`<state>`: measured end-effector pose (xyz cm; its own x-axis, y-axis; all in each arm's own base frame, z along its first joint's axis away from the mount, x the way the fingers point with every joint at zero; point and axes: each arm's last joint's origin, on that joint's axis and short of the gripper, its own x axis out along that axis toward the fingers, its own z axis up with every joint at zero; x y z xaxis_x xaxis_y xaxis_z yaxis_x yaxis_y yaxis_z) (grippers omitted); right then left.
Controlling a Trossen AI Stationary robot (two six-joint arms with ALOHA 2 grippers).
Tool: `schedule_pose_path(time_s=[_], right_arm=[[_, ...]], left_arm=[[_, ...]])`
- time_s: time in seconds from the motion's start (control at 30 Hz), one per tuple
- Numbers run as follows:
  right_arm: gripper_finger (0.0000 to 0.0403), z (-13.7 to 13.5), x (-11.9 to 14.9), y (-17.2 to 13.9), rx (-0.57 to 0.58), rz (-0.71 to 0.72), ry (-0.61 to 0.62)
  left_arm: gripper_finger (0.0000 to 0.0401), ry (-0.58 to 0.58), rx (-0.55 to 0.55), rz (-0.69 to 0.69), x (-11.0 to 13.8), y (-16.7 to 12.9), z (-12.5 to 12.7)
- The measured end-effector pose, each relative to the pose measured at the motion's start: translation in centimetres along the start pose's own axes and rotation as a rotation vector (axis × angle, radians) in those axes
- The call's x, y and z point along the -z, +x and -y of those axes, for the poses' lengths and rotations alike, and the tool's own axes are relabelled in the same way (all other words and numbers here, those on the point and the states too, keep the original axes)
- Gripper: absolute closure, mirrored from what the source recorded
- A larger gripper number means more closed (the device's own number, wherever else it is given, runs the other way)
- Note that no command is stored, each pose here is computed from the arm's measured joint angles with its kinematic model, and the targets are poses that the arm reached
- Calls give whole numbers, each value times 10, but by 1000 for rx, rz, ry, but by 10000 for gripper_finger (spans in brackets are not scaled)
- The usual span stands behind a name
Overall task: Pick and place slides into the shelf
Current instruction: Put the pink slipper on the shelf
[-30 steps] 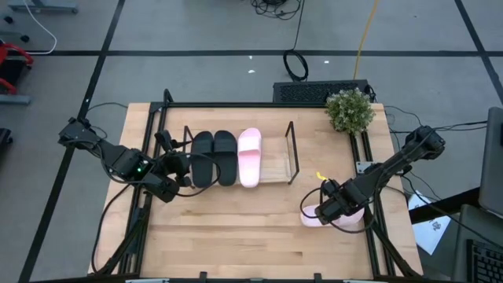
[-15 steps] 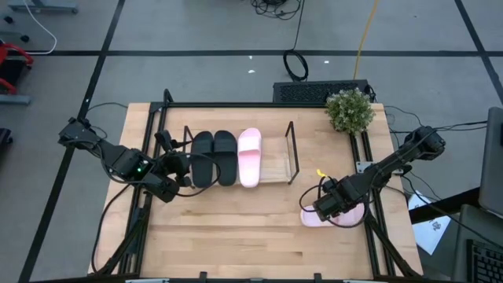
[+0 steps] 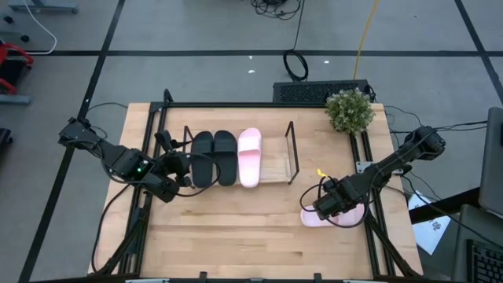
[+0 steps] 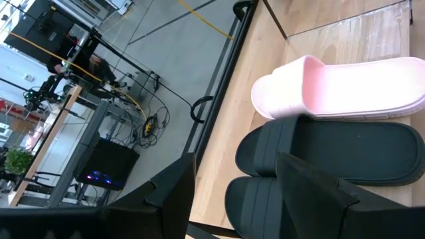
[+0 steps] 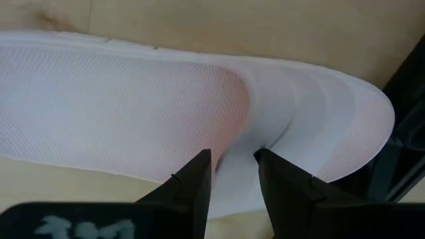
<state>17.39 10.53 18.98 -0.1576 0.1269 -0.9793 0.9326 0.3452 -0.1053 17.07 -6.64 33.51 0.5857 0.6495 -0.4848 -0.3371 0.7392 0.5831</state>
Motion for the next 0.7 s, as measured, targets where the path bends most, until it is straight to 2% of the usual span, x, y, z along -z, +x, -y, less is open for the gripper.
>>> schedule_pose_path(time_s=[0.1,0.33,0.7], right_arm=[[287,-1,0,0,-10,-2,9],[287,7,0,-1,72,-16,98],[287,11,-1,-1,117,14,157]], left_arm=[[185,0,0,0,0,0,0],[185,1,-1,0,0,0,0],[185,1,-1,-1,0,0,0]])
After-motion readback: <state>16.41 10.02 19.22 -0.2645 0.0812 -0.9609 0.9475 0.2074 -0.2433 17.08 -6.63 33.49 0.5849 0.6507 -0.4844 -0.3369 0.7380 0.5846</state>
